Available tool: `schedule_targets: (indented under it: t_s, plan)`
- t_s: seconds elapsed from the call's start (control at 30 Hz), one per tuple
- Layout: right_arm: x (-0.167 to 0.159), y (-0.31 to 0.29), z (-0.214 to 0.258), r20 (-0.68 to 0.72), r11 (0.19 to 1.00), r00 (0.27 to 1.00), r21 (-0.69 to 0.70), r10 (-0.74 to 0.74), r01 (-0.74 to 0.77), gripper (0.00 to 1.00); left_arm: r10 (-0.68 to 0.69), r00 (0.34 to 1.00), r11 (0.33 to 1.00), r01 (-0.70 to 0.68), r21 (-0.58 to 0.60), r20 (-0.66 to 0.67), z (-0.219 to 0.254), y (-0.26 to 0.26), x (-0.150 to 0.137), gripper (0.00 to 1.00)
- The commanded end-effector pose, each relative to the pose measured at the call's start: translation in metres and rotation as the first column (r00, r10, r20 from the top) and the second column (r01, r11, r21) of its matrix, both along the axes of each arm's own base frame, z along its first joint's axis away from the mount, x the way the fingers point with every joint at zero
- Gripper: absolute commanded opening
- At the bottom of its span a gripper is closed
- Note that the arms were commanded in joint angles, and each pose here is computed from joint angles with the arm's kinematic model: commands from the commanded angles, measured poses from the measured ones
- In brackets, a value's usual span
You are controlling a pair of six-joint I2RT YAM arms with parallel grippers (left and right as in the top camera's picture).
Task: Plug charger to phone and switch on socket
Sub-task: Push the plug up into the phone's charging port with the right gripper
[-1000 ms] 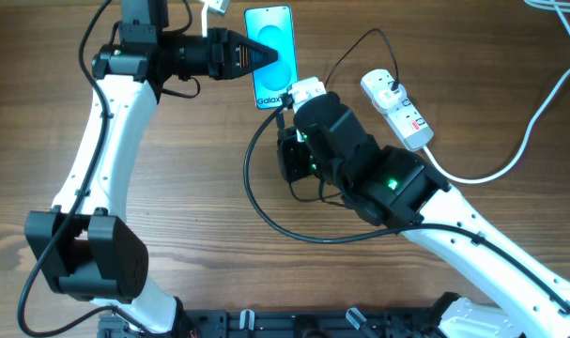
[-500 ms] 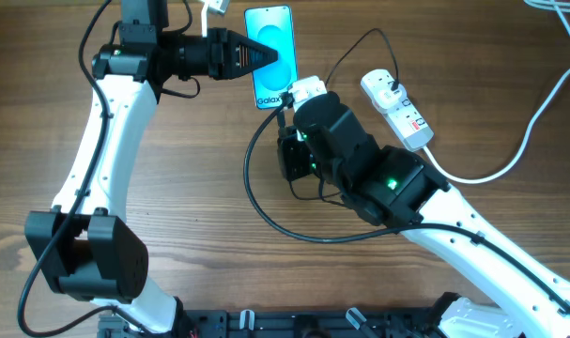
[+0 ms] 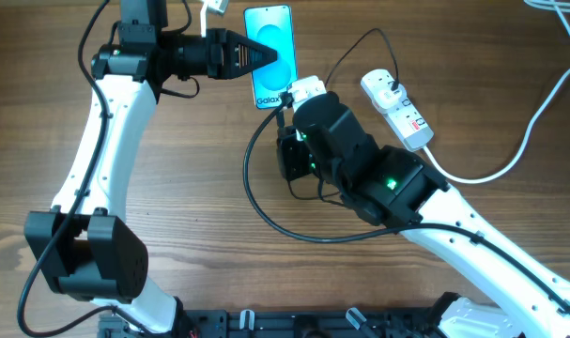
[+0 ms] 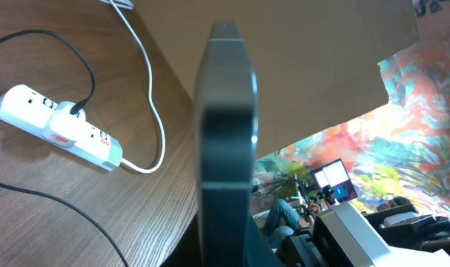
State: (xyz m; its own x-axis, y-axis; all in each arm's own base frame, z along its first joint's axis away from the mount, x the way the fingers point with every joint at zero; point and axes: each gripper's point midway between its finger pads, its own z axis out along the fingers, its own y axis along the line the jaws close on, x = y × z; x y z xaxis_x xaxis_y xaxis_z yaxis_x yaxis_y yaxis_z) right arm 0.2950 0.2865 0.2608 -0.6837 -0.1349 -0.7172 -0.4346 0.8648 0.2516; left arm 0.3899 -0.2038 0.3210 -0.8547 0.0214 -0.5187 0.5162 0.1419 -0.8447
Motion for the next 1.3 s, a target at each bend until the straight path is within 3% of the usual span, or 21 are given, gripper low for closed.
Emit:
schedule_targets:
  t_s: [0.0,0.63,1.27]
  plan:
    - [0.007,0.0,0.006,0.022,1.0,0.999,0.013,-0.025,0.025,0.05,-0.038,0.997,0.999,0.04,-0.034,0.061,0.018,0.0,-0.009,0.04]
    - [0.016,-0.004,0.014,0.028,0.999,0.999,0.039,-0.035,0.034,0.05,-0.04,0.996,0.999,0.043,-0.032,0.075,0.017,0.0,-0.01,0.04]
    - [0.033,0.003,0.042,0.214,1.0,0.977,0.016,0.023,-0.027,0.05,-0.041,0.999,0.999,0.042,-0.03,0.026,0.014,0.0,-0.013,0.04]
